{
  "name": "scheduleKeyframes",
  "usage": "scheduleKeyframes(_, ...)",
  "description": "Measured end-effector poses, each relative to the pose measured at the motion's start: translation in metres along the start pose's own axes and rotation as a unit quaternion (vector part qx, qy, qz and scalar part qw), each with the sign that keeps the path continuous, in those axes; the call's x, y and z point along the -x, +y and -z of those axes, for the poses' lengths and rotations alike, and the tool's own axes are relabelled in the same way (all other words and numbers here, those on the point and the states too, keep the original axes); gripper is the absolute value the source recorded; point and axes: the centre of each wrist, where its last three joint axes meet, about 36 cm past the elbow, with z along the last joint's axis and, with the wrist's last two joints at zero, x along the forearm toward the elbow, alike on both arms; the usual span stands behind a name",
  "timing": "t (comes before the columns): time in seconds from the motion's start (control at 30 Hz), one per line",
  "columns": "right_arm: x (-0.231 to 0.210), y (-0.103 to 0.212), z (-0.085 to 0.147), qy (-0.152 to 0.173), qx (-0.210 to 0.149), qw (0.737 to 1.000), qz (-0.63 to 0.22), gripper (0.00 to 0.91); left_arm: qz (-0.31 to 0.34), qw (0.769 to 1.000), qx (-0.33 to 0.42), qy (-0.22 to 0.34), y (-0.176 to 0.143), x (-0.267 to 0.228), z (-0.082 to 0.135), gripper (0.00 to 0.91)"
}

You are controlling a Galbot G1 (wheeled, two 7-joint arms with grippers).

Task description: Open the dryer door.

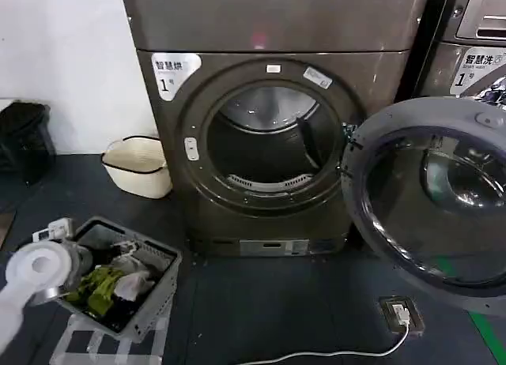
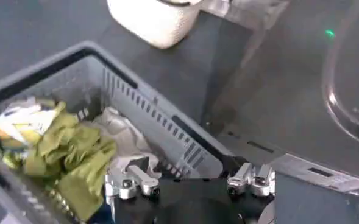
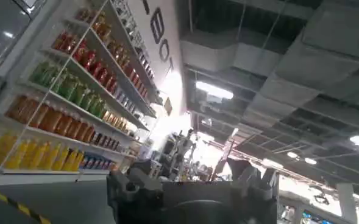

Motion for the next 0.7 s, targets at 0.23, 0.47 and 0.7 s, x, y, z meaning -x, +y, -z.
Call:
scheduleKeyframes(0.23, 0.0, 0.001, 0.0, -0.002, 0.004, 1.0, -0.001, 0.907, 0.006, 0.999, -0.029, 0.013, 0.012, 0.0, 0.006, 0.907)
scheduleKeyframes(0.47, 0.0, 0.001, 0.0, -0.001, 0.004, 1.0, -0.001, 0.907, 0.016, 0.999, -0.041, 0.012, 0.021, 0.0, 0.01, 0.907)
scheduleKeyframes(0.7, 0.0, 0.001, 0.002, -0.001, 0.008, 1.0, -0.002, 0.907, 0.017, 0.998, -0.053, 0.014, 0.028, 0.0, 0.014, 0.907)
